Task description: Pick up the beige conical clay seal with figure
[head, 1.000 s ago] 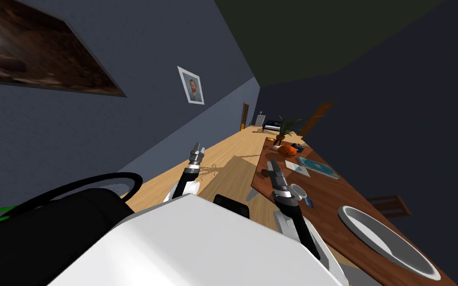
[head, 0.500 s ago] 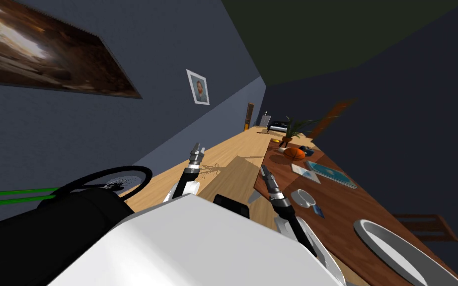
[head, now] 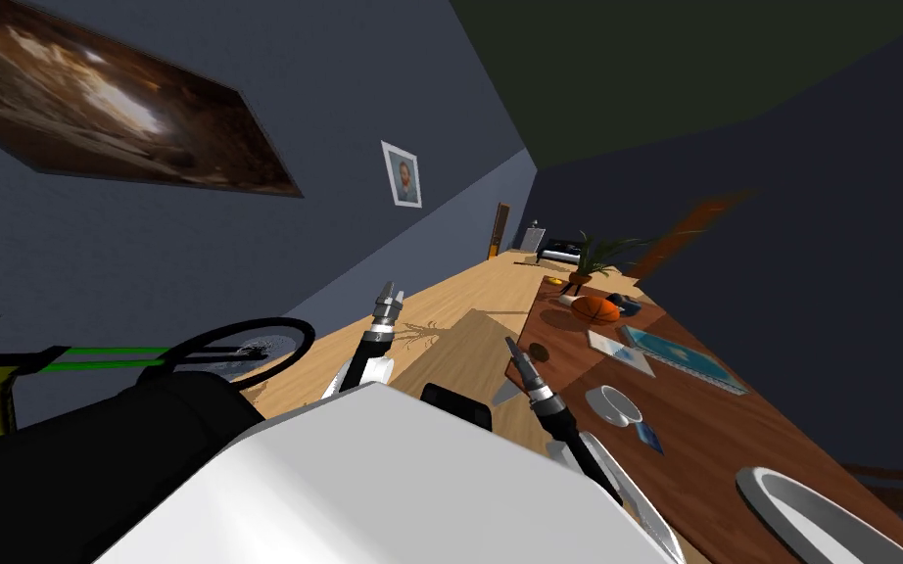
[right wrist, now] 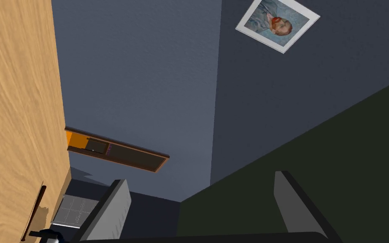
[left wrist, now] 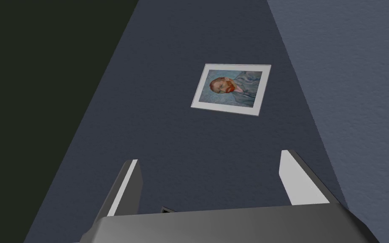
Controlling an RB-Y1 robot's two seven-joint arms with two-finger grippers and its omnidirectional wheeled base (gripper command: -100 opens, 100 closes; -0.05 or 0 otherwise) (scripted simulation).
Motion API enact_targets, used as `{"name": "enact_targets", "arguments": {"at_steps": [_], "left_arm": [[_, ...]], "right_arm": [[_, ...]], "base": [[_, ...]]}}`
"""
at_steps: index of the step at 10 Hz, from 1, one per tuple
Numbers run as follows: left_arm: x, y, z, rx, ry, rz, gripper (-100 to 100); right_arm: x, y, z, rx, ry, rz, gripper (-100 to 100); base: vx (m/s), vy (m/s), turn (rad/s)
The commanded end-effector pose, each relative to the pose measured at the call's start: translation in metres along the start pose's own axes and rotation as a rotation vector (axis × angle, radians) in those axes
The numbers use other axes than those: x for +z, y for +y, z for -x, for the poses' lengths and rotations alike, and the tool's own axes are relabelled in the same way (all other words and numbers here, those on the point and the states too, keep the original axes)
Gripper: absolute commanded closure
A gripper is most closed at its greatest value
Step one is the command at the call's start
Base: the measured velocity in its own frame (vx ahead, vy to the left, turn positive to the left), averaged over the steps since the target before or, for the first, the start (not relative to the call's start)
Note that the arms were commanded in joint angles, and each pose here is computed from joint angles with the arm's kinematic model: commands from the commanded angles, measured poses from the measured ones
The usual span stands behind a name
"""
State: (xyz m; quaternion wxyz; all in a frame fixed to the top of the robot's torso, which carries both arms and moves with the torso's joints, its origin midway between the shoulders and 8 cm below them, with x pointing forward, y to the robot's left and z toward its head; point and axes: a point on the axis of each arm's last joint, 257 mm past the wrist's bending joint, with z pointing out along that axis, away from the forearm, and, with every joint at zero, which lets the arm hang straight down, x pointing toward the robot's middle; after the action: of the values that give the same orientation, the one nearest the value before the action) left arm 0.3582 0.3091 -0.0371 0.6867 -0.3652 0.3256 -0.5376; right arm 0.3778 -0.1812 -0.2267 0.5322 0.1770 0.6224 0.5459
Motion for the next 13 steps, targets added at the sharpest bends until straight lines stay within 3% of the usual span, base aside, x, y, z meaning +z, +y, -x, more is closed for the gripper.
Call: {"name": "enact_targets", "arguments": {"at_steps": [1,2,3,6,9,10,11,12,13], "left_arm": [[0.0,0.0,0.0,0.0,0.0,0.0,0],[0.0,0.0,0.0,0.0,0.0,0.0,0],[0.0,0.0,0.0,0.0,0.0,0.0,0],[0.0,0.0,0.0,0.0,0.0,0.0,0],[0.0,0.0,0.0,0.0,0.0,0.0,0],[0.0,0.0,0.0,0.0,0.0,0.0,0],[0.0,0.0,0.0,0.0,0.0,0.0,0],[0.0,0.0,0.0,0.0,0.0,0.0,0],[0.0,0.0,0.0,0.0,0.0,0.0,0]], "right_arm": [[-0.009,-0.019,-0.004,-0.004,0.034,-0.043,-100],[-0.018,-0.035,-0.017,-0.006,0.091,-0.08,-100],[-0.023,-0.044,-0.016,-0.013,0.098,-0.1,-100],[-0.052,-0.082,-0.035,-0.034,0.216,-0.192,-100],[-0.081,-0.117,-0.037,-0.061,0.279,-0.28,-100],[-0.098,-0.131,-0.04,-0.078,0.333,-0.321,-100],[-0.104,-0.139,-0.037,-0.082,0.335,-0.342,-100],[-0.125,-0.158,-0.04,-0.092,0.379,-0.397,-100],[-0.129,-0.16,-0.034,-0.105,0.387,-0.404,-100]], "base": [[0.001,0.003,0.085],[0.003,0.008,0.149],[0.002,0.004,0.093],[0.003,0.007,0.138],[0.007,0.006,0.116],[0.007,0.01,0.167],[0.007,0.006,0.084],[0.01,0.012,0.134],[0.009,0.008,0.1]]}}
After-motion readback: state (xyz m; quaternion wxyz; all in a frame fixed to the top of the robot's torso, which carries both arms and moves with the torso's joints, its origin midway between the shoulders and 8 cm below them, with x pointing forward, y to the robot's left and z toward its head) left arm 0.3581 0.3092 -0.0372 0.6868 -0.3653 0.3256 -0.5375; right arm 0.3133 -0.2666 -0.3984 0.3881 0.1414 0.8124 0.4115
